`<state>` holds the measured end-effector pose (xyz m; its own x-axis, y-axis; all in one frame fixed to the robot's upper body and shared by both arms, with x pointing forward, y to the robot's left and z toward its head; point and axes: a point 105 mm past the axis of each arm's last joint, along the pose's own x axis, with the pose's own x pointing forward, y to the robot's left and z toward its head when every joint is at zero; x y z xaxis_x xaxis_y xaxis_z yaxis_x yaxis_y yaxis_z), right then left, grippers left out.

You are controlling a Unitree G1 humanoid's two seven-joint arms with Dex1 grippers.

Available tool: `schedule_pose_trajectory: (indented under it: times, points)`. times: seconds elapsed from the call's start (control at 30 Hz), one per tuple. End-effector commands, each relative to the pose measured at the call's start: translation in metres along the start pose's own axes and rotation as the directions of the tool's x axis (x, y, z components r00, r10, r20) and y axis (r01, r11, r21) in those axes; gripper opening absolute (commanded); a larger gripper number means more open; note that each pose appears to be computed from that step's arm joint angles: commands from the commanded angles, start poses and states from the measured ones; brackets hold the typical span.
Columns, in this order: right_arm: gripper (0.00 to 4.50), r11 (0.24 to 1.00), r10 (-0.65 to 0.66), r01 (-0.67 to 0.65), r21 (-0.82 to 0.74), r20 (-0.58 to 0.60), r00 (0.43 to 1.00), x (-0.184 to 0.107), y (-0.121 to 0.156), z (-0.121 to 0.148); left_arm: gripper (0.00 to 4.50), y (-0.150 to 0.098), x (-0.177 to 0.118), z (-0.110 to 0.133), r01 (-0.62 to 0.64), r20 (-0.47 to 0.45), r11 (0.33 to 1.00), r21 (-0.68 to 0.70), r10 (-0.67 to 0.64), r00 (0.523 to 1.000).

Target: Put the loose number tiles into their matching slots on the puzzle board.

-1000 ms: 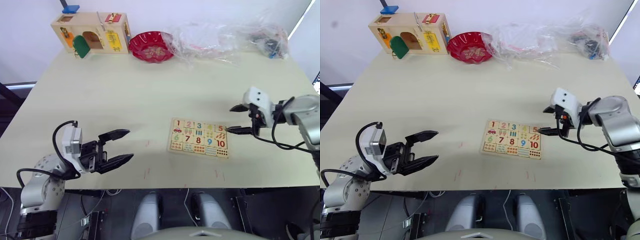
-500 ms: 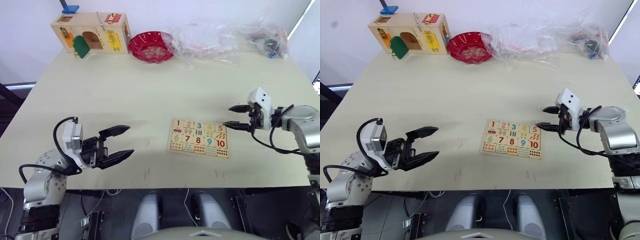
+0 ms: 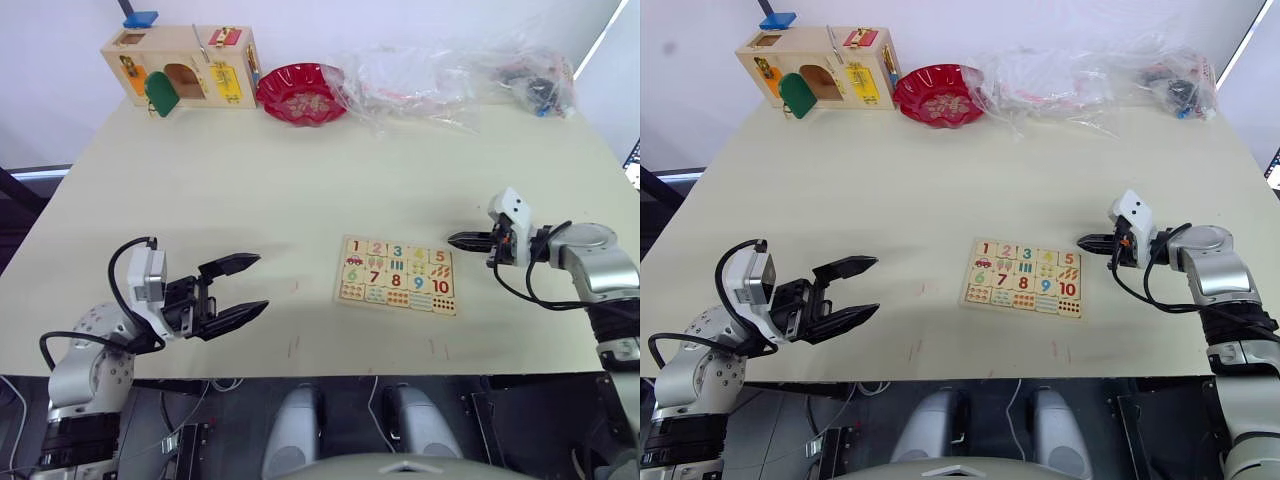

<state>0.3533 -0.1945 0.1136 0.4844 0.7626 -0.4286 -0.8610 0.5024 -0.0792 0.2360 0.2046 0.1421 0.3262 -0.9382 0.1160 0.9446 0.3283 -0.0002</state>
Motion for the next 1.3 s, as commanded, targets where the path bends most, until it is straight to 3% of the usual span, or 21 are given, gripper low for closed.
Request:
schedule_pose_trajectory:
  times: [0.03,1.03,1.3]
  points:
    - [0.03,0.999,-0.006,0.007,-0.044,0.019,1.000,0.000,-0.004,0.010,4.50,-0.003,0.002,0.005,0.017,-0.002,0.999,0.035,-0.017,1.000]
    - [0.03,0.997,0.045,-0.046,-0.064,-0.022,0.999,0.002,0.006,0.004,4.50,-0.003,0.003,0.005,0.019,0.000,0.999,0.031,-0.019,1.000]
    - [0.03,0.992,-0.023,0.030,-0.119,0.061,0.998,-0.021,0.001,0.017,4.50,-0.002,0.001,0.003,-0.008,-0.001,1.000,0.026,0.008,1.000]
